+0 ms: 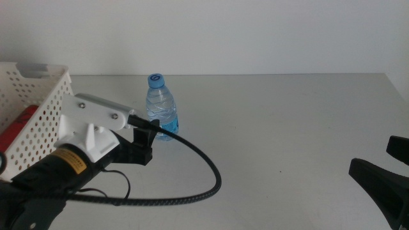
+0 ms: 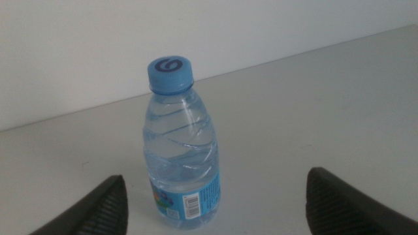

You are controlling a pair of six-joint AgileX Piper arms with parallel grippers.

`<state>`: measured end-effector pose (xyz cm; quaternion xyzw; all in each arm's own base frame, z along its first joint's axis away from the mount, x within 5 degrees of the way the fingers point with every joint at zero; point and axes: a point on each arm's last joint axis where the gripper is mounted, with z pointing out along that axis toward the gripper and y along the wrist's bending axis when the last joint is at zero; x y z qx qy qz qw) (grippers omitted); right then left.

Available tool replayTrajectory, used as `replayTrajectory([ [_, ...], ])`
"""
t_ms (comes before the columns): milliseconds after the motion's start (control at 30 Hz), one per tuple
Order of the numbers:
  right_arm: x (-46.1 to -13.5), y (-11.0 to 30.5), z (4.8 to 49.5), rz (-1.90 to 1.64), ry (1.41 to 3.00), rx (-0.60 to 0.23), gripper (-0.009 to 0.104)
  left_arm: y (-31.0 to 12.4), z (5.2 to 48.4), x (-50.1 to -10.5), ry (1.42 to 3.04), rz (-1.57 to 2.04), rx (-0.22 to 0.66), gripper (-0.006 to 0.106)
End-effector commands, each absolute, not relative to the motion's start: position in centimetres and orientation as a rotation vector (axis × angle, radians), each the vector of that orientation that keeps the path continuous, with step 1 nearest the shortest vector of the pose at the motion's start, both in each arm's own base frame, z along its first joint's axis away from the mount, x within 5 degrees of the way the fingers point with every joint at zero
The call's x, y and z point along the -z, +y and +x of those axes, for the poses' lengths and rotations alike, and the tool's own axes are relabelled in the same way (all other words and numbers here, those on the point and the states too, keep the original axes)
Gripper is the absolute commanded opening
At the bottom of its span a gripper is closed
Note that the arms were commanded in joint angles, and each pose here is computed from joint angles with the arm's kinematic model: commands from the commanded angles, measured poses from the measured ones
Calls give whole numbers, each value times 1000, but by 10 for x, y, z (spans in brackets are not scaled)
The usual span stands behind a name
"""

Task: Use arms to grab the bottles and put them into the dustbin to the left of the table.

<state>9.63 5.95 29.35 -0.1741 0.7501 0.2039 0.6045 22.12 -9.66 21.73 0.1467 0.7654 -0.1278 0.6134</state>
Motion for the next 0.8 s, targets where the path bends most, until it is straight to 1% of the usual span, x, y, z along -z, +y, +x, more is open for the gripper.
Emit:
replayTrajectory([
  [0, -308, 59, 98, -388, 1638, -469, 61, -106, 236, -236, 1646, 318, 325, 93],
  [233, -308, 59, 98, -388, 1638, -469, 61, -110, 268, -230, 1664, 342, 318, 93],
  [400, -308, 59, 98, -388, 1638, -469, 61, -108, 287, -226, 1676, 366, 351, 93],
  [767, -308, 59, 98, -388, 1638, -469, 61, -111, 326, -199, 1679, 317, 390, 93],
])
